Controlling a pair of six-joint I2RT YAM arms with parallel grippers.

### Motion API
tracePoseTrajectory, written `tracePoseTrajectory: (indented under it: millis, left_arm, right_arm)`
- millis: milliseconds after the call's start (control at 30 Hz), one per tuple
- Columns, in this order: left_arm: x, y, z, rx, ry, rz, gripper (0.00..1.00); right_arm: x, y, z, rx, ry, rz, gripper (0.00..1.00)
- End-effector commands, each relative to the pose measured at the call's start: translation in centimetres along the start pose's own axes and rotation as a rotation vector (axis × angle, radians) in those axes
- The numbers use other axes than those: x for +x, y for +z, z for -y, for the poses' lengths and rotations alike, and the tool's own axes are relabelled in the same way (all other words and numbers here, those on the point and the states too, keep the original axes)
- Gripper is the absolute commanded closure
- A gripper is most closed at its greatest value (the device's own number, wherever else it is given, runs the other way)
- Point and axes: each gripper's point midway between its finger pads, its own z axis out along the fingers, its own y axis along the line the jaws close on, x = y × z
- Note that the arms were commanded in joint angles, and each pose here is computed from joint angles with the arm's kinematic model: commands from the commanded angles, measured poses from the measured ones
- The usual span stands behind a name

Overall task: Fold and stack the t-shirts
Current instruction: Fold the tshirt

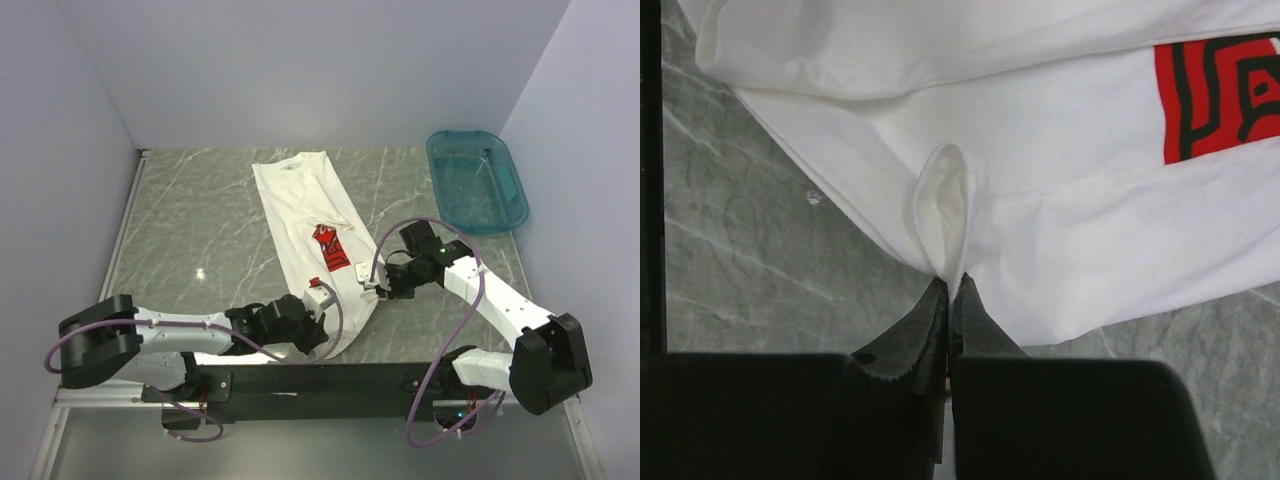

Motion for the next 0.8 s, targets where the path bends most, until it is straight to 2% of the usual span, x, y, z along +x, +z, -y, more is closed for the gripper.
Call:
tracePoseTrajectory:
  millis: [0,100,167,200,233,300,500,633,767]
  left_arm:
    - [0.3,1.0,2.5,0.089,0.032,-0.039,0.99]
    - [1.0,2.0,4.0,0.119,0.059,-0.078,0.94]
    - [1.0,2.4,4.5,0.124,0.064,-0.081,0.74]
    - [1.0,2.5,4.5,0.123,0.064,-0.08,0.74]
    - [0.7,2.5,4.7,0.127,0.064,-0.07,0.65]
    - [0.5,2.4,4.7,0.128,0.066,-0.06,0.59]
    - [-0.1,2.0,5.4,0.139,0.082,-0.05,0.5]
    - [1.0,2.6,5.0,0.084,0.117,-0.094,0.49]
    - [1.0,3.4,4.3,-0.043,0.186,-0.088,0.48]
  right_arm:
    - [0.0,0.0,-0.9,-0.009,0.011,0.016,1.0]
    - [0.9,0.6,-1.9,-0.03,0.02,0.004,1.0]
    - [1.4,0.9,-2.4,-0.038,0.023,-0.007,1.0]
    - [1.4,0.9,-2.3,-0.037,0.022,-0.007,1.0]
    - [1.7,1.0,-2.7,-0.042,0.025,-0.01,1.0]
    - [2.1,1.3,-3.0,-0.049,0.028,-0.018,1.0]
    - [2.4,1.5,-3.4,-0.058,0.031,-0.02,1.0]
    - [2.1,1.5,-3.3,-0.06,0.034,-0.012,1.0]
    - [2.1,1.6,-3.2,-0.062,0.035,-0.011,1.0]
